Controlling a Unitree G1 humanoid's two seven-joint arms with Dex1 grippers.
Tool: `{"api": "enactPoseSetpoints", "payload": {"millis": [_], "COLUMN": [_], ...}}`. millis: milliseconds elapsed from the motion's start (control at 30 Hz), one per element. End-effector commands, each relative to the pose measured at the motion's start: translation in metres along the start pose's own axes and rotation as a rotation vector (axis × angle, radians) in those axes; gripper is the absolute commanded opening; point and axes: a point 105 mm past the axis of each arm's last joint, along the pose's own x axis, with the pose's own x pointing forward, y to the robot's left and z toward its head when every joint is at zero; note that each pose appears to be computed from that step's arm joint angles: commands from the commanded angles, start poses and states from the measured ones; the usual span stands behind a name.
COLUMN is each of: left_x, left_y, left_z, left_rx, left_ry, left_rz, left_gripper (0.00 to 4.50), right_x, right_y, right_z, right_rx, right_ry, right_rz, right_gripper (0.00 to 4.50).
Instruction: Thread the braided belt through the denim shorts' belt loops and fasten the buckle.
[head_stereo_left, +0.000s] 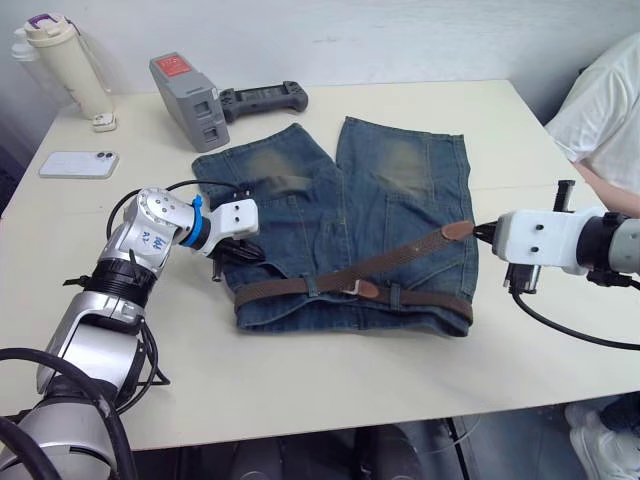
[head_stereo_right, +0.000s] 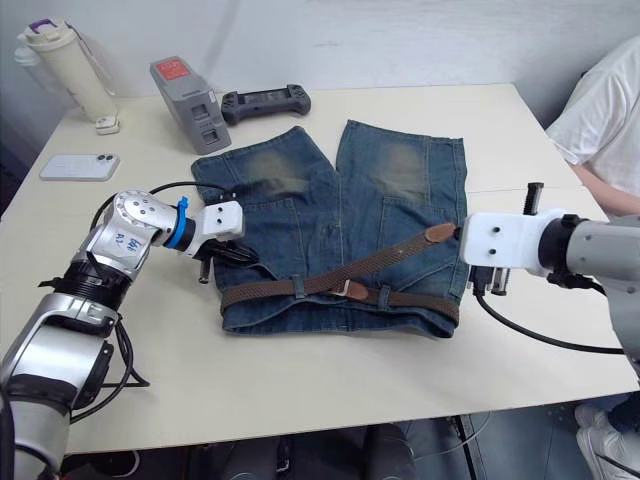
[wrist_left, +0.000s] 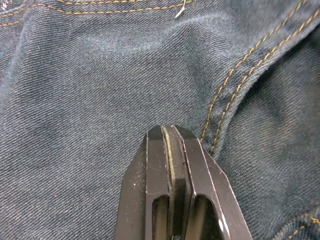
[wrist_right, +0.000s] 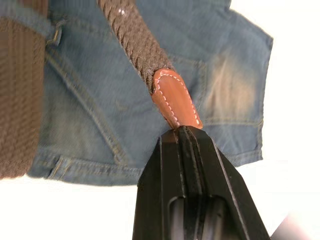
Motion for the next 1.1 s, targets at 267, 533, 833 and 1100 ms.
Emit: {"api": "enactPoseSetpoints", "payload": {"millis": [267,533,833,1100], "left_x": [-0.021,-0.041,-0.038,-0.009], "left_y": [-0.002,-0.005,-0.027,-0.067], "left_z": [0.047,0.070,0.099,0.086], "left_rx": [-0.185,-0.204,-0.118,0.091], "left_ry": [-0.309,-0.411,-0.405,-0.222], "left_rz": [-0.045,-0.042,-0.098,-0.230], "left_gripper": [0.98,4.32,4.42,4.42], "right_x": [0.008,0.012,0.011,0.005], "right_y": [-0.003,0.008,0.041,0.058], "right_z": [0.039,0.033,0.033,0.050], "right_rx": [0.019,0.099,0.230,0.382], "right_ry": [-0.175,-0.170,-0.154,-0.204], "right_rz": [-0.024,0.017,0.144,0.236], "right_gripper": [0.00,0.00,0.00,0.00]}}
